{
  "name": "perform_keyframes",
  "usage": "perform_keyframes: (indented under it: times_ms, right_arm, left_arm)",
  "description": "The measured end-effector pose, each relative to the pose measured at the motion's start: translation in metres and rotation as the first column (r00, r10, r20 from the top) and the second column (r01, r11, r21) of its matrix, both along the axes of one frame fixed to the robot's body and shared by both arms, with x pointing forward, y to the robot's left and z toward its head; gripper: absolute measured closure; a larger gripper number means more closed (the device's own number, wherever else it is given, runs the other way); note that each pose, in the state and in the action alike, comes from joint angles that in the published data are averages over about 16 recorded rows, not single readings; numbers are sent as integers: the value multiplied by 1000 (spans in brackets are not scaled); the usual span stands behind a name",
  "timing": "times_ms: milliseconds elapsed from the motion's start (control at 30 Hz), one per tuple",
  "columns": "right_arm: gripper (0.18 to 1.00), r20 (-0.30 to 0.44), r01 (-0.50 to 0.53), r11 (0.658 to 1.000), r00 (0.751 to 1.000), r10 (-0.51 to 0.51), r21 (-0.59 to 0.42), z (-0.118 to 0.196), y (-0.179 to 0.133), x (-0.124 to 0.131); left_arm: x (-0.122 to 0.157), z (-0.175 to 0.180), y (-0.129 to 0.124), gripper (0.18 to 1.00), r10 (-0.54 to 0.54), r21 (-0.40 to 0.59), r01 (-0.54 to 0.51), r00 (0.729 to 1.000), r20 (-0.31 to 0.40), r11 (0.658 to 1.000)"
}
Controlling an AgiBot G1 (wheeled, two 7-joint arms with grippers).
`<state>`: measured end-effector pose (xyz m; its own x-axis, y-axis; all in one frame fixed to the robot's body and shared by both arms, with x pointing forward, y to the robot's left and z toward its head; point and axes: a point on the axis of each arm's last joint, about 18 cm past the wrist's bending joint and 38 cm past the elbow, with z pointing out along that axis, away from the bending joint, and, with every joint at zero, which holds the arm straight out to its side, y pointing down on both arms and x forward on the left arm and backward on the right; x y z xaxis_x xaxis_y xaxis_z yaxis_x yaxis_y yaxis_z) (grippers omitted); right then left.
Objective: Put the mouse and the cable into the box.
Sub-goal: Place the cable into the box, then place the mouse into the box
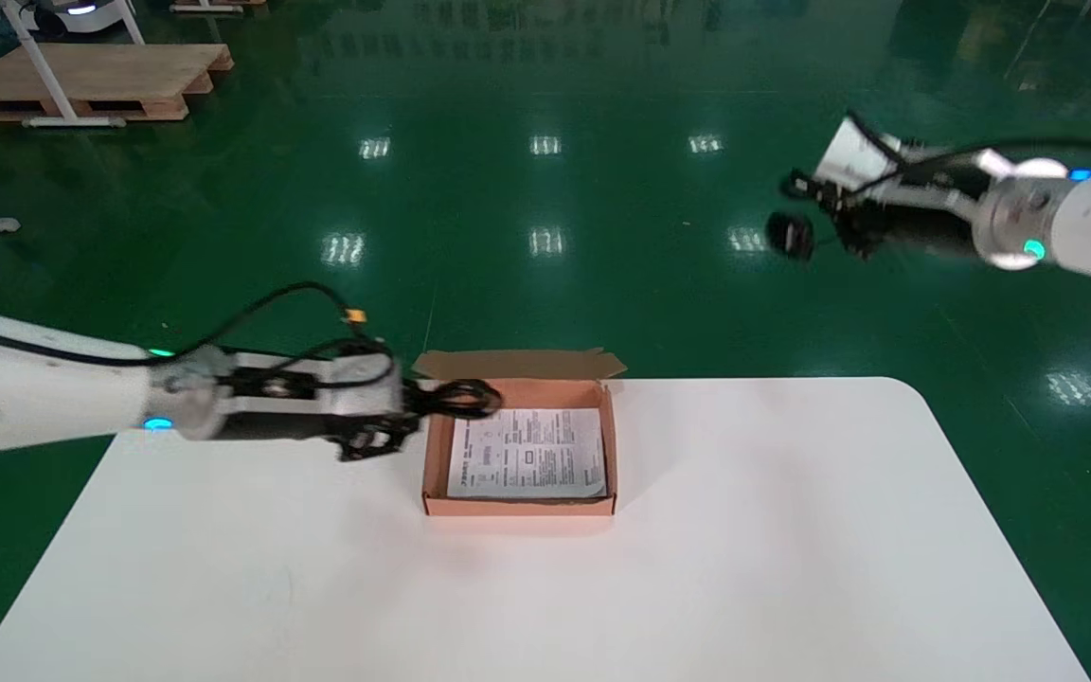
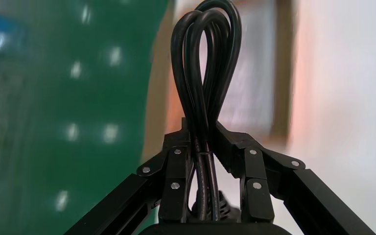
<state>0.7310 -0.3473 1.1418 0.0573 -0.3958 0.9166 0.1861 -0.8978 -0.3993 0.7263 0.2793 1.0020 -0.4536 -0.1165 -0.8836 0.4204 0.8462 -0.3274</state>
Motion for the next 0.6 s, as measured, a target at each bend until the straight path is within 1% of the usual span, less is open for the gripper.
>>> perform_keyframes:
  times_ms: [100,200,333,433,500,600]
  right_arm:
    - [962,41,-8,1000,999,6,27,20,-1,-7]
    - [962,65,-18,999,998,15,42,32,-1,-11]
    - [962,77,-23,998,997,19,51,38,-1,-13]
    - [962,78,-25,998,997,21,53,39,-1,-14]
    - [962,75,-25,998,997,21,52,38,-1,-13]
    - [962,72,-25,998,997,22,49,36,0,-13]
  left_arm:
    - [2,-2,-25,921,-54,-23,54,999,2,998]
    - [4,-4,-42,922,-86,-40,86,996,0,995]
    - [5,-5,-51,922,-101,-47,101,995,1,994]
    - [7,-7,-54,922,-102,-23,102,995,13,995]
    - [10,-9,-55,922,-94,6,94,995,33,996]
    - [18,-13,-61,922,-83,59,78,993,85,995]
